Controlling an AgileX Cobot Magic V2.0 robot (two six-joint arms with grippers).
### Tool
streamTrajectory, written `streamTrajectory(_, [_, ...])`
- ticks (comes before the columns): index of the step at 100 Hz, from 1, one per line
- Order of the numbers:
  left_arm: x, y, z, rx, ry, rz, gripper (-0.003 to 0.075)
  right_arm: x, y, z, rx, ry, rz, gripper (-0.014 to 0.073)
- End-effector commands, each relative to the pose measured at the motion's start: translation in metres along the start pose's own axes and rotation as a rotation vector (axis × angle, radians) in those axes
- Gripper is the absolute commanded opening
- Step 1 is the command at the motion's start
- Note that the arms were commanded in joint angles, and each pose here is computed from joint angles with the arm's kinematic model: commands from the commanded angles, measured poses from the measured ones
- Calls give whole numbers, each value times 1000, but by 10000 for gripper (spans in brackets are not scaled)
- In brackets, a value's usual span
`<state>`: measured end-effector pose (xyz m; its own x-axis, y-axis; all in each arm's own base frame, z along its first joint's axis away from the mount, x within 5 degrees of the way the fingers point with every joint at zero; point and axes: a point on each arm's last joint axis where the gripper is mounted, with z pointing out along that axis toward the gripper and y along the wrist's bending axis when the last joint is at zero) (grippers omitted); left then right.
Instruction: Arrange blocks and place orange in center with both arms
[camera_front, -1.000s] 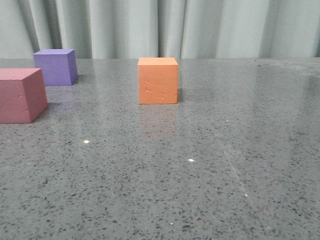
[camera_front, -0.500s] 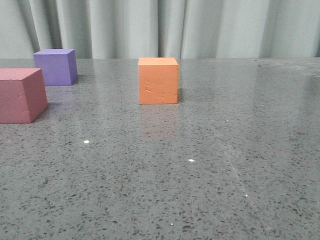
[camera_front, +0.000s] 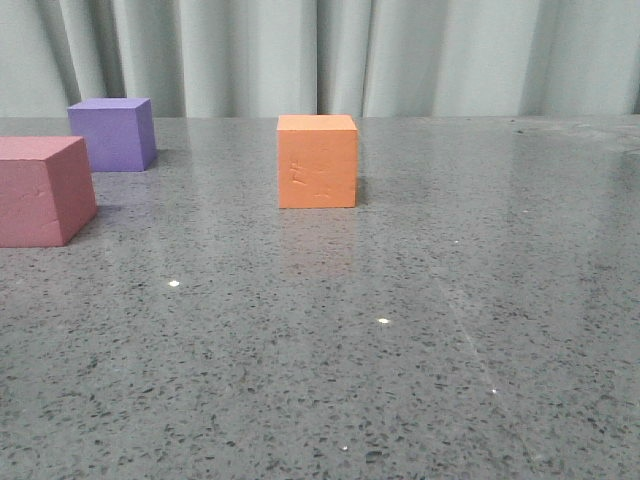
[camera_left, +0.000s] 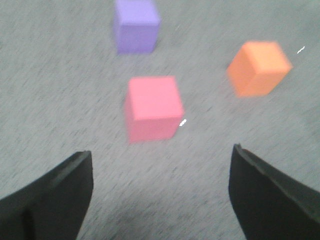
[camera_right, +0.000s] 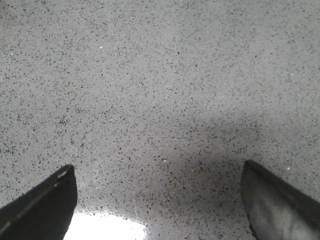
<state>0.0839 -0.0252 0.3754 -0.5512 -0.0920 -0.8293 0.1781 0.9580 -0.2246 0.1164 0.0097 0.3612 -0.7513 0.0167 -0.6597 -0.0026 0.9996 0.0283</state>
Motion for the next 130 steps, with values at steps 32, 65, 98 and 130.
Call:
streamTrajectory(32, [-77, -25, 34, 230, -19, -39, 525, -8, -1, -6, 0, -80, -6, 652])
streamTrajectory(65, [-100, -90, 103, 359, 8, 39, 525, -9, -1, -6, -1, -91, -6, 652])
streamTrajectory(98, [-109, -167, 185, 153, 54, 128, 525, -11, 0, -7, -4, -108, -6, 652])
streamTrajectory(130, [-110, -194, 246, -89, 106, 137, 527, -12, 0, -7, -5, -116, -6, 652])
